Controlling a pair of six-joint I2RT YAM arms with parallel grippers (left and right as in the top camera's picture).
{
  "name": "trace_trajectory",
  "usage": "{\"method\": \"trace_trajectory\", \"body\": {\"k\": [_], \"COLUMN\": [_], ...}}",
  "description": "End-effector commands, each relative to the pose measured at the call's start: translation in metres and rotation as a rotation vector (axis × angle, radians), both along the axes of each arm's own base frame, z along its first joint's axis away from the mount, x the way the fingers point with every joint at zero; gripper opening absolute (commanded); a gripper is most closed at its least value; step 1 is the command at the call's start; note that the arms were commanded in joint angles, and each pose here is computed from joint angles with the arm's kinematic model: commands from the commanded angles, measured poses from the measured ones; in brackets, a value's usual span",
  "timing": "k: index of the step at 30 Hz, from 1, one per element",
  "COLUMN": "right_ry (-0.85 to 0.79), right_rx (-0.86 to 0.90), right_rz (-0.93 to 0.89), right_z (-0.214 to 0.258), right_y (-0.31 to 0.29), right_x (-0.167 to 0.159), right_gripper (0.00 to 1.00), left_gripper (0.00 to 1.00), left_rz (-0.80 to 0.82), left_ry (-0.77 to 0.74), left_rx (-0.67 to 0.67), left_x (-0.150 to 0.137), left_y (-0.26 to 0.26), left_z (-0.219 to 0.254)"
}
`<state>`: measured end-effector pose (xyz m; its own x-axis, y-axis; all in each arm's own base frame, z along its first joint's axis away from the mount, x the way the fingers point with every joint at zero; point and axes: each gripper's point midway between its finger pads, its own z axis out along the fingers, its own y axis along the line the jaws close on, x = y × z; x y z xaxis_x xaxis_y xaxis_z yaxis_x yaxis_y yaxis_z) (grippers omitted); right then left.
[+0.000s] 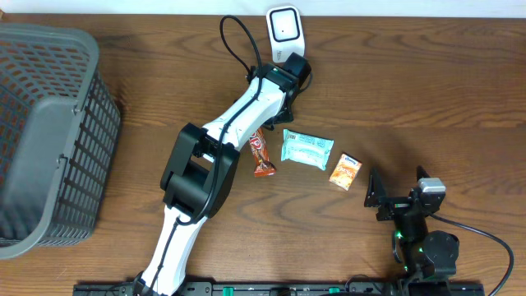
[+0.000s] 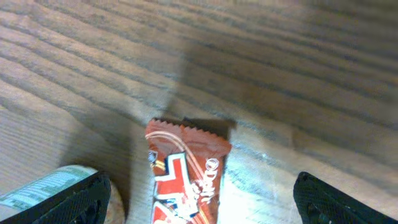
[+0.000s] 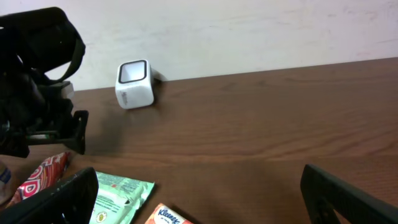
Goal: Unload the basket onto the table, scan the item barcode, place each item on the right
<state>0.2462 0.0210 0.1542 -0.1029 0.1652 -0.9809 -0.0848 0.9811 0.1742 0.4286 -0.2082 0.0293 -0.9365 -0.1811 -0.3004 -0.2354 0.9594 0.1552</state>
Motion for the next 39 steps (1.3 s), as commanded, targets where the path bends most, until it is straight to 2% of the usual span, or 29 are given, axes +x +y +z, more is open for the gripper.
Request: {"method": "trace_trajectory", "body": {"k": [1,8,16,22,25,29,35,39], "right_ry": [0.003,0.003,0.003,0.003,0.003,0.003,0.003,0.003], "right_rx": [-0.015,-0.015,-0.015,-0.015,-0.015,-0.015,-0.015,-0.015], "right_rz": [0.012,0.012,0.012,0.012,0.012,0.012,0.012,0.012], "right_z": [-0.001,-0.001,-0.001,-0.001,-0.001,-0.001,-0.001,-0.001], "right_y": [0.002,0.002,0.002,0.002,0.002,0.002,0.002,0.002], "right_x": [0.0,0.0,0.0,0.0,0.0,0.0,0.0,0.0], "right_gripper": [0.99,0.99,0.99,0.99,0.99,0.99,0.99,0.99], "left_gripper": [0.94,0.91,0.88,0.52,0.38,0.08,0.07,0.07], "left_rz": [0.048,0.065,0.07,0.076,0.079,0.081,0.044,0.017], "left_ry": [-0.036,-0.032,0.028,0.037,0.052,0.071,0.063,-0.012], "left_rx": [-0.001,-0.03,0.012,0.019,0.03,0.051,0.048,0.001], "left_x": [0.005,0.006,-0.001,-0.002,-0.005,-0.01,-0.009,-0.002], "left_y": [0.0,-0.008,-0.003,0.002,0.005,0.01,0.01,0.005], "left_z": [0.002,-0.01,-0.041,-0.041,-0.041,-0.04,-0.024,0.019]}}
